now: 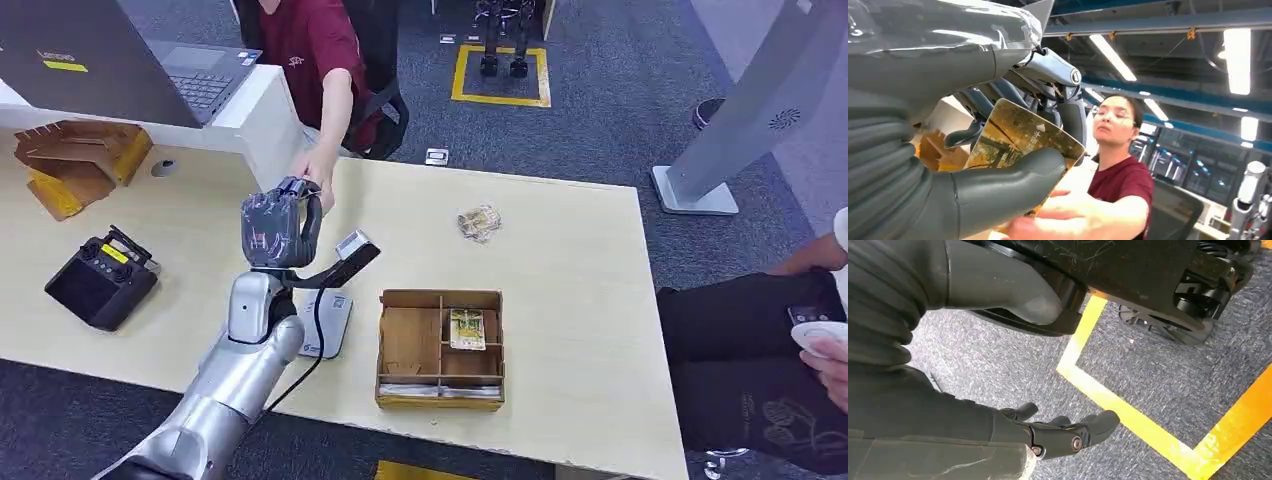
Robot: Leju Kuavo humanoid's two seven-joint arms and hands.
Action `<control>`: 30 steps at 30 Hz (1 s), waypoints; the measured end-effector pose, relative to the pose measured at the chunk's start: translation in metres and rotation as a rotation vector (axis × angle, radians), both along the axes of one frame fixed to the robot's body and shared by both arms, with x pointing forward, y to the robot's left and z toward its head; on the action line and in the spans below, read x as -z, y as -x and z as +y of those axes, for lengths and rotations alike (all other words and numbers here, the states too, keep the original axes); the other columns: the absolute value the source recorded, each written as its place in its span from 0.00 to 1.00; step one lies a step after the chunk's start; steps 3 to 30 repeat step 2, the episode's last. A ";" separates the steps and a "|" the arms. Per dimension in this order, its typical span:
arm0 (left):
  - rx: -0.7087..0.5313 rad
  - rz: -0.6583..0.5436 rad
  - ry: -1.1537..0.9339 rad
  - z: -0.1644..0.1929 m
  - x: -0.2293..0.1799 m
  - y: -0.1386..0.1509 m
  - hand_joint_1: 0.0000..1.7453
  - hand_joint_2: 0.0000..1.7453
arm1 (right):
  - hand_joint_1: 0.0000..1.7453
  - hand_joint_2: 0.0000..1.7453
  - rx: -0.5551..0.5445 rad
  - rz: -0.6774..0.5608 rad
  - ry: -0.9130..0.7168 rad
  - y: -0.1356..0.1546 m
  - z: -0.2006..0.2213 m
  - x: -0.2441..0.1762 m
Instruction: Pass the card to the sensor for recognition and then transmit it.
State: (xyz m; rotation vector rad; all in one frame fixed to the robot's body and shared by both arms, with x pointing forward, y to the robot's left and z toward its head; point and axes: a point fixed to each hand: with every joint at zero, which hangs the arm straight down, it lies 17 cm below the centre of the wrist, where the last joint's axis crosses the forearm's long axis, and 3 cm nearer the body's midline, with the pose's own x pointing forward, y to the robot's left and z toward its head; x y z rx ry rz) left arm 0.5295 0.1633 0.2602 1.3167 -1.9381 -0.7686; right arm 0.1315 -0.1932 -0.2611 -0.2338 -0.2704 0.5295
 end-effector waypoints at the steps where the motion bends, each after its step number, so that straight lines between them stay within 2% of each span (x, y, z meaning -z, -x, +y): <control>1: -0.003 0.004 0.000 0.001 0.001 -0.001 1.00 1.00 | 0.00 1.00 0.000 0.000 0.000 0.000 0.000 0.000; 30: -0.006 0.008 0.000 0.002 0.003 -0.001 1.00 1.00 | 0.00 1.00 0.000 0.000 0.000 0.000 0.000 0.000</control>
